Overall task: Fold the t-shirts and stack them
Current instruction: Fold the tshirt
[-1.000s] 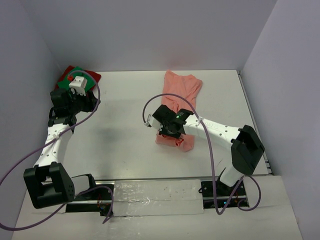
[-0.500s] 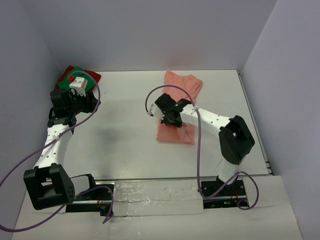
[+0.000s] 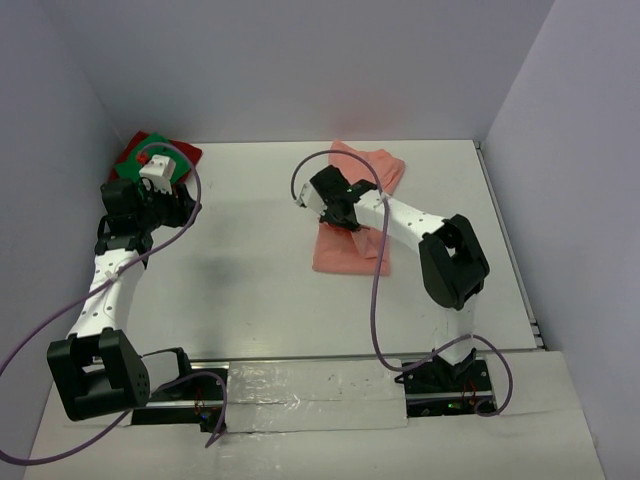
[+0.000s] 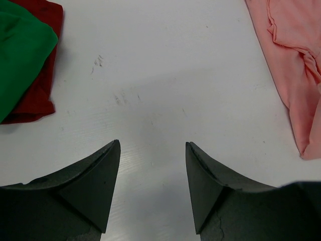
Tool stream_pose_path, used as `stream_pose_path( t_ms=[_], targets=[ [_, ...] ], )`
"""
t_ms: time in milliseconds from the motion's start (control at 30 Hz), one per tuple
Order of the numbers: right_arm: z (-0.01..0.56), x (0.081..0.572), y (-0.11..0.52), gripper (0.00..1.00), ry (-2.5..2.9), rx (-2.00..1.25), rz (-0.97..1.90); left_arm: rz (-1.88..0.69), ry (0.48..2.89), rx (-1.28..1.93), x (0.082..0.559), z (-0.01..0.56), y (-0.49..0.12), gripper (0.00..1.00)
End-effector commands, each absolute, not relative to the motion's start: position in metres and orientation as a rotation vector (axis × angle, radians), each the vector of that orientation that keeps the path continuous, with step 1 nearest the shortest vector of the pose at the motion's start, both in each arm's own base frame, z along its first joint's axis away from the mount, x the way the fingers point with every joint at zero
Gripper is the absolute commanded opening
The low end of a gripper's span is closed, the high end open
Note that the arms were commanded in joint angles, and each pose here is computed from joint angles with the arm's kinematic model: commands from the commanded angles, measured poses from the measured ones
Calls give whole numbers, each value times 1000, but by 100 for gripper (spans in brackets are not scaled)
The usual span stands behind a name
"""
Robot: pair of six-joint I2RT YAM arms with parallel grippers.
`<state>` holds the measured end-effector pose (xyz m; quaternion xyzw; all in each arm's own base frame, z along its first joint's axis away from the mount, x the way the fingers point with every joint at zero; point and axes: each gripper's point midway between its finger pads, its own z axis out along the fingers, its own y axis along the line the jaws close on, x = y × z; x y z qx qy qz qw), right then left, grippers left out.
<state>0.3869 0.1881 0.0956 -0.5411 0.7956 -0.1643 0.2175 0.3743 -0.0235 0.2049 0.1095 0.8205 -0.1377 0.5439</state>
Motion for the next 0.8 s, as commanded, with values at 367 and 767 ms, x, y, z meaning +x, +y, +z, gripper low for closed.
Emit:
stream_pose_path(
  t_ms=[367, 767],
  targets=[
    [107, 441, 166, 52, 2221, -1248, -571, -348, 1898, 322, 370, 219, -30, 63],
    [149, 435, 180, 70, 2056, -1035, -545, -369, 1898, 327, 368, 216, -33, 64]
  ],
)
